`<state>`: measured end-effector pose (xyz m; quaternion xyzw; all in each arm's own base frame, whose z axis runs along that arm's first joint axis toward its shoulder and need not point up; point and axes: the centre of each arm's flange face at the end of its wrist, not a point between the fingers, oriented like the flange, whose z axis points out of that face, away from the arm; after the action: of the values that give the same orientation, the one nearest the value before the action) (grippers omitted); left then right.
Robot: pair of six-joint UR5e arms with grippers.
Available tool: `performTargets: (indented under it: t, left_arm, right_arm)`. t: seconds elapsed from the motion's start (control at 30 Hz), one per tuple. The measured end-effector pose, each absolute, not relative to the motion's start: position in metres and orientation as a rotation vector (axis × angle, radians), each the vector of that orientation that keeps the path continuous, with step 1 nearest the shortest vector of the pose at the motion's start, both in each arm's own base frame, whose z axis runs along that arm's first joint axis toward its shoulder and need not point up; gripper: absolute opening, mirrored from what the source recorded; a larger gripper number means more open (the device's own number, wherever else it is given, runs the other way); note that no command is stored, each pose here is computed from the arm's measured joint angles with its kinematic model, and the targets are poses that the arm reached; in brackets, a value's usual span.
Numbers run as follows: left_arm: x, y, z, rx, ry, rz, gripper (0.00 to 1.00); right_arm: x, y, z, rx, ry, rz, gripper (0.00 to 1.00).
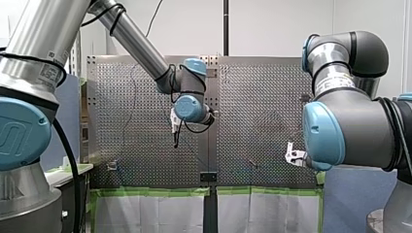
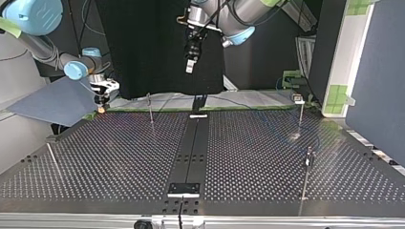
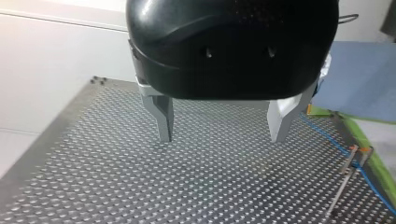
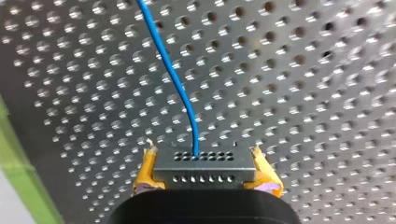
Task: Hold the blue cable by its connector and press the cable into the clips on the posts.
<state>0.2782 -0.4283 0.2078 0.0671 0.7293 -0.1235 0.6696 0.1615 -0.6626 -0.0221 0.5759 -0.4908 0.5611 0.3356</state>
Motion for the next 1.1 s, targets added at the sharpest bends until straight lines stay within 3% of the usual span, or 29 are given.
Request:
performTargets:
  t: [0.57, 0.87, 1.1]
  left_arm:
    - [0.24, -0.386, 0.236, 0.062, 1.535, -0.373, 1.0]
    - [0.224, -0.366, 0.245, 0.008, 1.476, -0.406, 1.0]
    - [0.214, -0.347, 0.24, -0.042, 1.453, -0.373, 1.0]
  right_arm:
    - [0.211, -0.622, 0.041, 1.482, -1.295, 1.506, 0.0]
    - [0.221, -0.62, 0.093, 1.428, -1.328, 1.574, 0.0]
    - [0.224, -0.62, 0.13, 1.407, -1.281, 1.591, 0.0]
